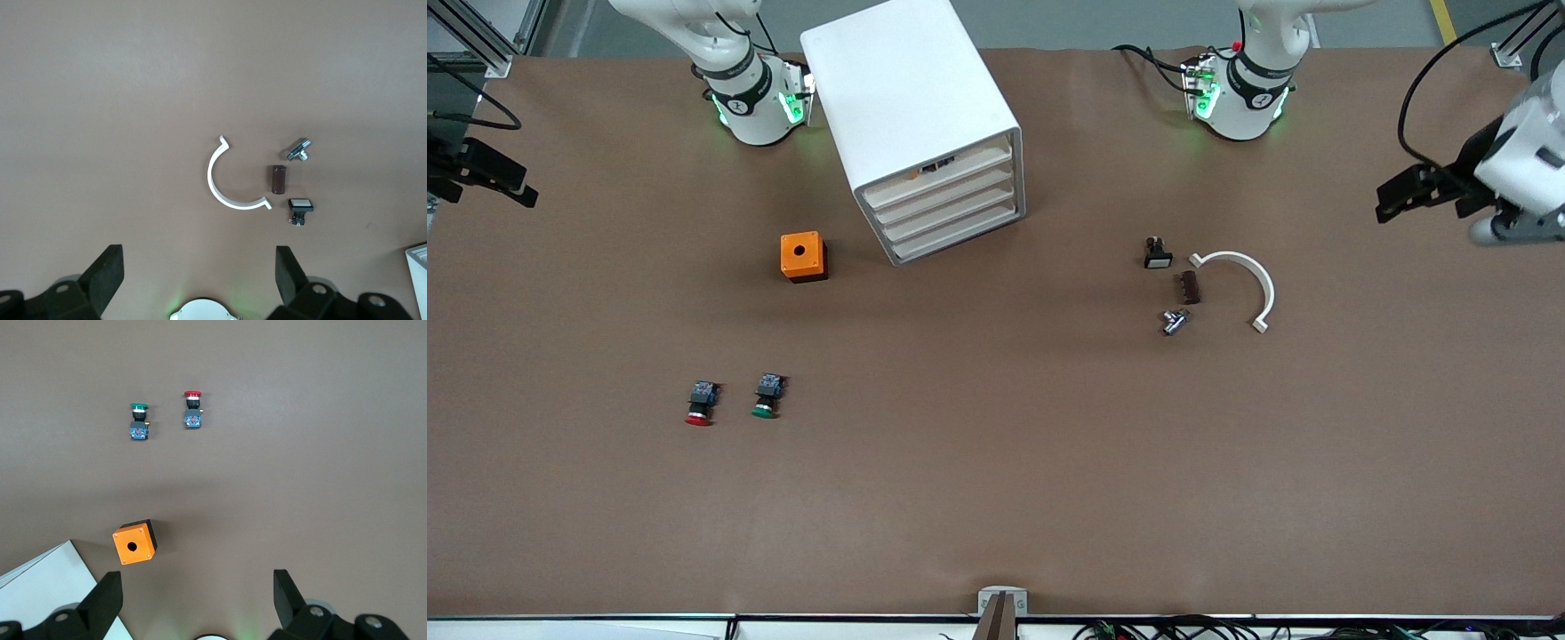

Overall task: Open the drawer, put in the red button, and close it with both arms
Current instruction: 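Move the left gripper toward the white drawer cabinet's handle, then grasp the drawer handle with the left gripper while the right gripper reaches the red button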

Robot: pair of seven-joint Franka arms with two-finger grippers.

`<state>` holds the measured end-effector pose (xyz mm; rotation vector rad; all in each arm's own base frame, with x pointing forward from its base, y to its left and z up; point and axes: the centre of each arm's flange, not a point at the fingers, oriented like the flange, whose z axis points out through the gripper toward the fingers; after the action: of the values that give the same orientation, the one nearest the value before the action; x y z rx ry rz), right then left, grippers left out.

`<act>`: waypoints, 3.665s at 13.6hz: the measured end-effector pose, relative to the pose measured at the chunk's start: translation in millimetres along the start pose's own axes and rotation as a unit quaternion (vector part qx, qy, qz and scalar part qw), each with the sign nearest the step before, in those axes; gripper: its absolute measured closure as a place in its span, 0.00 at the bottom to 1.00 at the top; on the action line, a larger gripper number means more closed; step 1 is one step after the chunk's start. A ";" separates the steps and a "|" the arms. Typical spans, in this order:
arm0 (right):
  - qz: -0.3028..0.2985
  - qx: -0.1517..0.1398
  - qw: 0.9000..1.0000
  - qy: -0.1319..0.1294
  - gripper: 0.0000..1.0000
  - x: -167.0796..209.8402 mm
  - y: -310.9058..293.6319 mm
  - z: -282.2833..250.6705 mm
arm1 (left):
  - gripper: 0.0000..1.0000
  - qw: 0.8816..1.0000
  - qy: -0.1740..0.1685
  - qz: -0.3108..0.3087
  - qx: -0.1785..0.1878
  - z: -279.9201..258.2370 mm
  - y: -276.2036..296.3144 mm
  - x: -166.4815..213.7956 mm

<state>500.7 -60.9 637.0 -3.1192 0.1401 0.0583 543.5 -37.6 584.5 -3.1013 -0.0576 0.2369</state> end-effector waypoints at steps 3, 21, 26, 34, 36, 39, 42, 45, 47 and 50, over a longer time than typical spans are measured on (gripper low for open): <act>0.000 0.000 1.000 0.000 0.00 0.0 0.0 0.3 | 0.00 0.999 -0.038 -0.022 -0.002 54.0 11.9 37.4; 0.001 -0.009 1.000 -0.023 0.00 41.5 2.2 46.9 | 0.00 0.782 -0.269 -0.559 0.058 294.9 299.7 70.4; -0.016 -0.016 0.999 -0.027 0.00 90.7 14.3 113.9 | 0.04 0.674 -0.389 -0.623 0.079 314.8 377.0 27.8; 0.003 -0.021 0.999 0.030 0.00 126.3 18.8 250.6 | 0.19 0.499 -0.480 -0.696 0.187 358.7 447.4 -19.7; 0.002 -0.021 0.999 0.031 0.00 130.5 7.1 283.8 | 0.33 0.485 -0.485 -0.698 0.207 360.9 466.6 -37.4; 0.008 -0.010 0.999 0.039 0.00 142.1 -7.9 343.4 | 0.37 0.483 -0.484 -0.694 0.226 372.8 482.9 -56.1; 0.023 0.008 0.999 0.035 0.00 146.3 -17.9 394.8 | 0.44 0.485 -0.481 -0.691 0.237 384.7 490.3 -66.1; 0.038 0.021 0.998 0.035 0.00 147.0 -24.7 416.4 | 0.60 0.487 -0.479 -0.689 0.240 386.3 494.3 -71.1; 0.044 0.025 0.998 0.032 0.00 146.2 -27.3 426.7 | 0.83 0.487 -0.484 -0.685 0.242 382.7 495.8 -72.0; 0.048 0.025 0.998 0.025 0.00 144.8 -27.9 436.5 | 0.86 0.484 -0.482 -0.689 0.242 381.6 494.0 -68.7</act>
<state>631.3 -37.2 195.8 -3.0629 0.2880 -0.0207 434.6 -523.1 201.3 -1.1449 -1.8244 1.3636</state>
